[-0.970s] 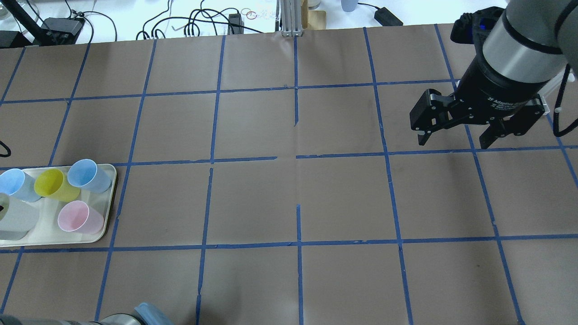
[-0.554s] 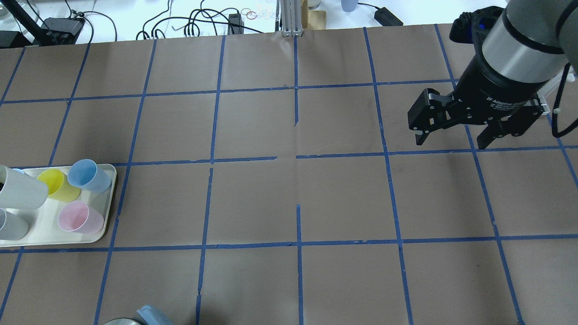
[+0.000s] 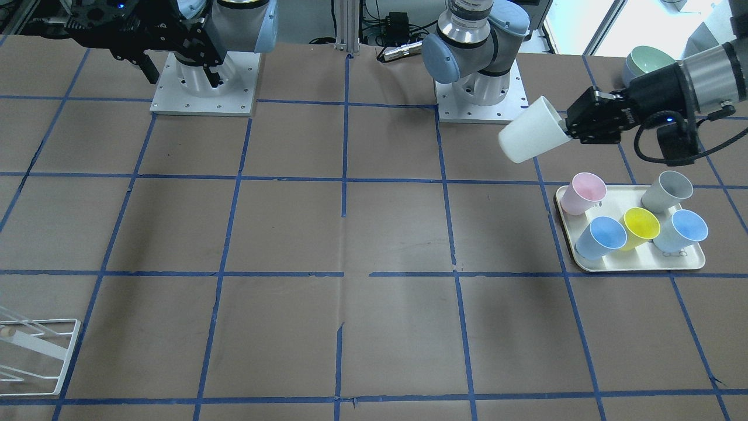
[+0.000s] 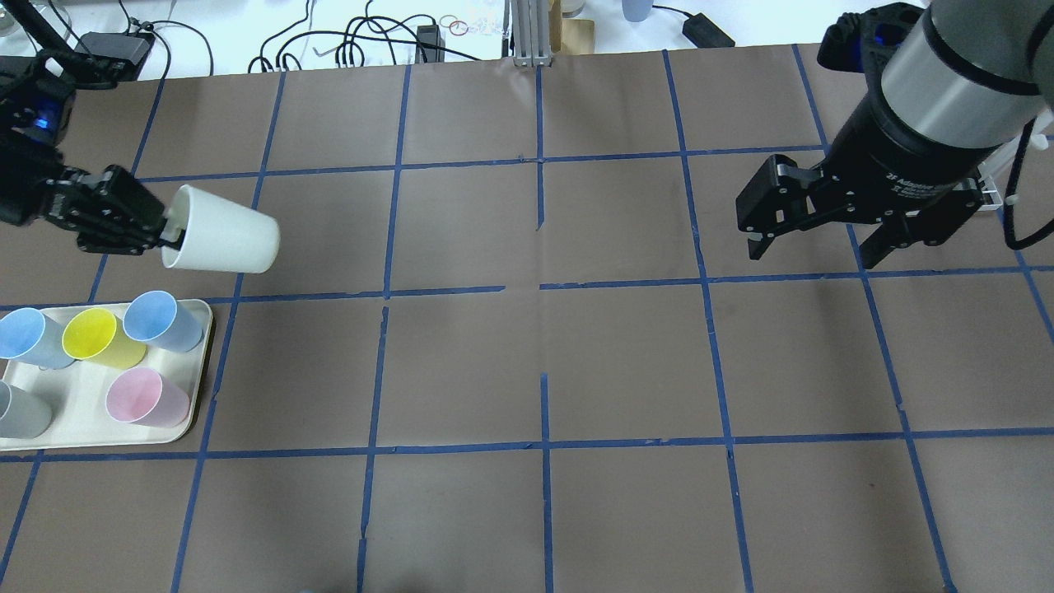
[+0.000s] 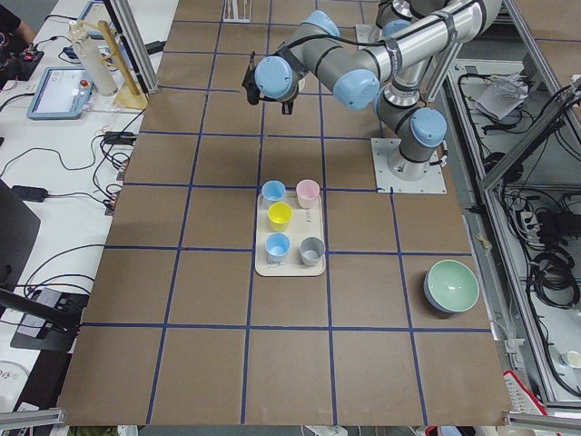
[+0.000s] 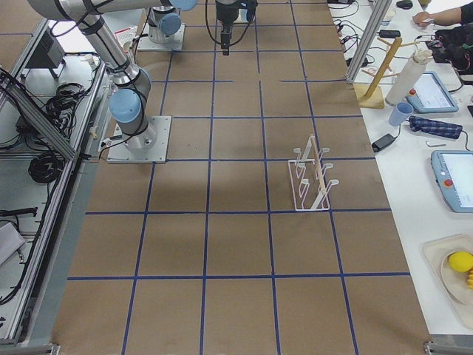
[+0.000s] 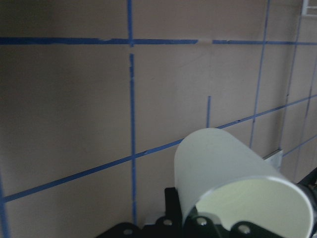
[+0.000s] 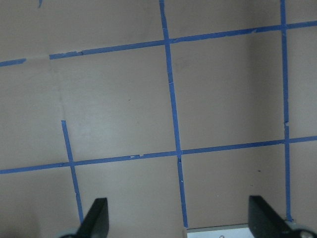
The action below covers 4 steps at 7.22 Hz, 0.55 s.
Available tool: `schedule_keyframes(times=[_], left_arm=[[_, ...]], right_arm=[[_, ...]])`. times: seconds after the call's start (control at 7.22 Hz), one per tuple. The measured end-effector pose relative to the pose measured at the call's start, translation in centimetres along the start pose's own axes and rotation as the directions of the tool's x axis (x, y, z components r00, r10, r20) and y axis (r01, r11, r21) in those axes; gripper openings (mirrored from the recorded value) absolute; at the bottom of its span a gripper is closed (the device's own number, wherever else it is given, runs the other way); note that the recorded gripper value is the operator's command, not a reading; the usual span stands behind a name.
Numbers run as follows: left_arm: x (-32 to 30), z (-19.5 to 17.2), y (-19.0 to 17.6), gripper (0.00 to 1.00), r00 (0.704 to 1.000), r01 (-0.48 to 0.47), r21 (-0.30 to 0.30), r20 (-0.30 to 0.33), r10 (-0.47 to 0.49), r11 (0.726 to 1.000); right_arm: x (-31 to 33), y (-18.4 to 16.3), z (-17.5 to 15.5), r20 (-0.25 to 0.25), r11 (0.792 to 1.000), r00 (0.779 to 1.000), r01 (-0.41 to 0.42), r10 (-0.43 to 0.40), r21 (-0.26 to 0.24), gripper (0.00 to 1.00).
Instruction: Transfer IKEA cup to right arm and place on rack
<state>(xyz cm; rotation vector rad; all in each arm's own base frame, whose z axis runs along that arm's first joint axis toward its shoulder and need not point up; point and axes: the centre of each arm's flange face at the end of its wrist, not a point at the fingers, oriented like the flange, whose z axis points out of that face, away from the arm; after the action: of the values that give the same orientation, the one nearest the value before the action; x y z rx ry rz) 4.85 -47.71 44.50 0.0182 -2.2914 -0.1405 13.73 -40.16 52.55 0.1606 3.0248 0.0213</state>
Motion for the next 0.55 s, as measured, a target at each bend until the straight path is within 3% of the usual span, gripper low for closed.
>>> schedule_keyframes(times=[0.14,0.28,0.42,0.55], left_arm=[[3.4,2.3,-0.5,0.0,0.994,0.026,0.02,-0.105,-0.024,0.999],[6.4,4.2,-0.7,0.0,0.978,0.041,0.032,-0.203,-0.034,0.999],[9.1,6.1,-0.7,0.0,0.958,0.047,0.035,-0.286,-0.035,0.998],[11.2,7.8,-0.5,0.0,0.934,0.053,0.038,-0.357,-0.035,0.998]], right_arm=[[-1.2,-0.3,0.1,0.131,1.0,0.991,-0.002,0.004,-0.013,1.0],[-2.5,-0.7,-0.2,0.3,1.0,0.954,-0.009,0.018,-0.029,1.0],[-3.2,-1.0,-0.8,0.453,0.999,0.89,-0.025,0.043,-0.045,1.0],[-3.3,-1.5,-1.5,0.578,0.997,0.812,-0.049,0.079,-0.067,1.0]])
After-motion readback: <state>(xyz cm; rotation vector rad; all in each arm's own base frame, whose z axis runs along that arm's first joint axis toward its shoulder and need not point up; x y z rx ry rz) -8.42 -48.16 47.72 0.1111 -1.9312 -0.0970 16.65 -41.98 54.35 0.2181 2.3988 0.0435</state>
